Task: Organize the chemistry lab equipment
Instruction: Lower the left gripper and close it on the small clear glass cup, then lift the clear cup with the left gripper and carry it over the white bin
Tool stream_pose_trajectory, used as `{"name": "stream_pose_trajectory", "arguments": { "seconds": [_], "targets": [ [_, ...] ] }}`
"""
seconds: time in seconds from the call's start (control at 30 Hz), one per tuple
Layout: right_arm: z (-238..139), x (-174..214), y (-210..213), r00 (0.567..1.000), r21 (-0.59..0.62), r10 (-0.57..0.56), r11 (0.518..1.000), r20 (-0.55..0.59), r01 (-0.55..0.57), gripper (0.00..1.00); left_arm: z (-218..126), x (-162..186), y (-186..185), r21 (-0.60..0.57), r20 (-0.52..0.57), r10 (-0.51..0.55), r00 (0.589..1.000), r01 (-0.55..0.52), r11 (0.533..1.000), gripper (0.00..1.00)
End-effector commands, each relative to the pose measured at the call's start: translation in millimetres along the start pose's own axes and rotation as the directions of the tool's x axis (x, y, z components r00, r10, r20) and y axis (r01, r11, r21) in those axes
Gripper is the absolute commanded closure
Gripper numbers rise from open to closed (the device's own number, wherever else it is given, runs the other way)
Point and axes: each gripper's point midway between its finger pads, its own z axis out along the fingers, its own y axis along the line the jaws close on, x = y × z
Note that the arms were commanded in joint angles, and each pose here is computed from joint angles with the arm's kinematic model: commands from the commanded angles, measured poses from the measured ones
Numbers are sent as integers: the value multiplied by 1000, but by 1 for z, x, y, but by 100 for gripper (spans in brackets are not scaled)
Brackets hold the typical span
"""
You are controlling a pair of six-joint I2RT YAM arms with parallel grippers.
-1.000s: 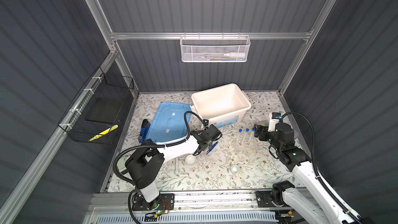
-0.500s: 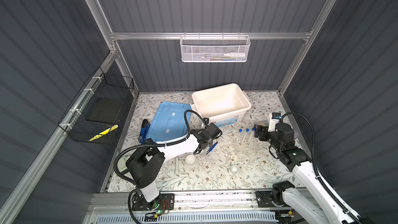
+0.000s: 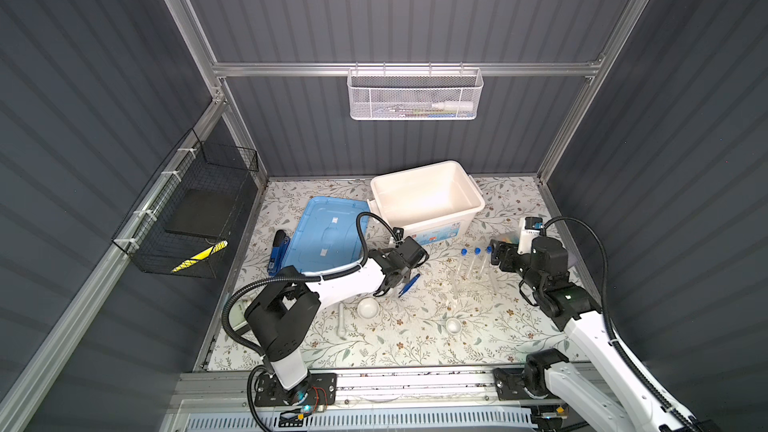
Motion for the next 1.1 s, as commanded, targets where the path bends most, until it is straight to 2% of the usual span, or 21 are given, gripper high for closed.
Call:
{"name": "stream_pose_trajectory", "arguments": {
  "seconds": [0.0,0.63,1.07],
  "targets": [
    [0,4,-2,1000,2,5,1000,-10,-5,15,-3,-6,-2,14,4,7,1000,-7,1000,64],
    [0,-3,0,1000,-8,12,1000,7,-12,15,-19,-19,1,30,48,6,999,-8,1000,69],
    [3,-19,6,1000,-23,-6,1000,23,7,15,-44,-36,-1,74,106,9,994,-17,997,71]
  ]
}}
